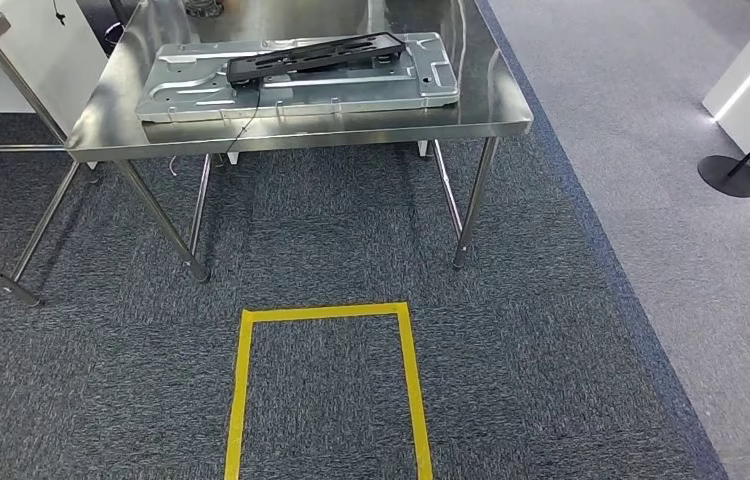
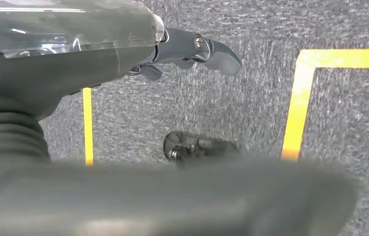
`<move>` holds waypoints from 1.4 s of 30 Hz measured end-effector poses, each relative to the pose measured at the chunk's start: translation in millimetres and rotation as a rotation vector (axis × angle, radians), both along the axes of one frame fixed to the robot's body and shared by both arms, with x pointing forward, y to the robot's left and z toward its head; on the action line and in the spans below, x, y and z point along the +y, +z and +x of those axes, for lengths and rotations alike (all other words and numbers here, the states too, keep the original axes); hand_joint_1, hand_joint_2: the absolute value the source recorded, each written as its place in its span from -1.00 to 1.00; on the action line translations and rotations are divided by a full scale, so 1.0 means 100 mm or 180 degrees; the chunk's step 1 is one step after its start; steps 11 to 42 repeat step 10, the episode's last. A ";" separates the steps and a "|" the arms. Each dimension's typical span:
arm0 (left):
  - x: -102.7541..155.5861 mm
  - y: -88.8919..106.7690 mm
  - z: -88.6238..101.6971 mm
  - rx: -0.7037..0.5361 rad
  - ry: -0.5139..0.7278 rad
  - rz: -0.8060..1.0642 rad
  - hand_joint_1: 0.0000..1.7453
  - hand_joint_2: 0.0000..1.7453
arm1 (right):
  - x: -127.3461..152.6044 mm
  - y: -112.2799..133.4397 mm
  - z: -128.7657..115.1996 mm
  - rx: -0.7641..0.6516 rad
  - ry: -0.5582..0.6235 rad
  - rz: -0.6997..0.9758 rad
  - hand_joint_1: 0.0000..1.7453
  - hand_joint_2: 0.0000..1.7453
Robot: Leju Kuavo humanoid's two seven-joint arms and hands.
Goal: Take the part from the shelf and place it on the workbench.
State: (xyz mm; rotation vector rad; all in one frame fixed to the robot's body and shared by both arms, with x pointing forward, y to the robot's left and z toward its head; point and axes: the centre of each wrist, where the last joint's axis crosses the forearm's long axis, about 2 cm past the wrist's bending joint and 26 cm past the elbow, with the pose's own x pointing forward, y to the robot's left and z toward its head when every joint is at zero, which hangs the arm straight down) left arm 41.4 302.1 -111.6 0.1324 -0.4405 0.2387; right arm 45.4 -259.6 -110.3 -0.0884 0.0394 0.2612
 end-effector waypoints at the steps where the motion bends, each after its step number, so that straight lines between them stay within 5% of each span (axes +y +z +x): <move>1: 0.01 0.00 0.01 0.0004 -0.0003 0.0010 -1.00 1.00 | 0.00 0.00 0.00 -0.0004 -0.0014 -0.0004 -1.00 -0.50; 2: 0.01 0.00 0.01 0.0009 -0.0007 0.0015 -1.00 1.00 | 0.00 0.00 0.00 -0.0016 -0.0036 -0.0004 -1.00 -0.50; 5: 0.00 0.00 0.03 0.0032 -0.0021 0.0013 -1.00 1.00 | -0.01 0.00 0.02 -0.0079 -0.0119 0.0021 -1.00 1.00; 8: 0.01 0.00 0.03 0.0070 -0.0026 -0.0009 -1.00 1.00 | -0.02 0.00 0.02 -0.0089 -0.0176 0.0035 -1.00 1.00; 9: 0.01 0.00 0.03 0.0084 -0.0029 -0.0017 -1.00 0.50 | -0.02 0.00 0.01 -0.0087 -0.0198 0.0032 -1.00 1.00; 10: 0.02 0.00 0.02 0.0091 -0.0031 -0.0019 -1.00 0.33 | -0.02 0.00 0.01 -0.0086 -0.0210 0.0030 -1.00 1.00; 42: 0.02 0.00 0.02 0.0091 -0.0031 -0.0019 -1.00 0.33 | -0.02 0.00 0.01 -0.0086 -0.0210 0.0030 -1.00 1.00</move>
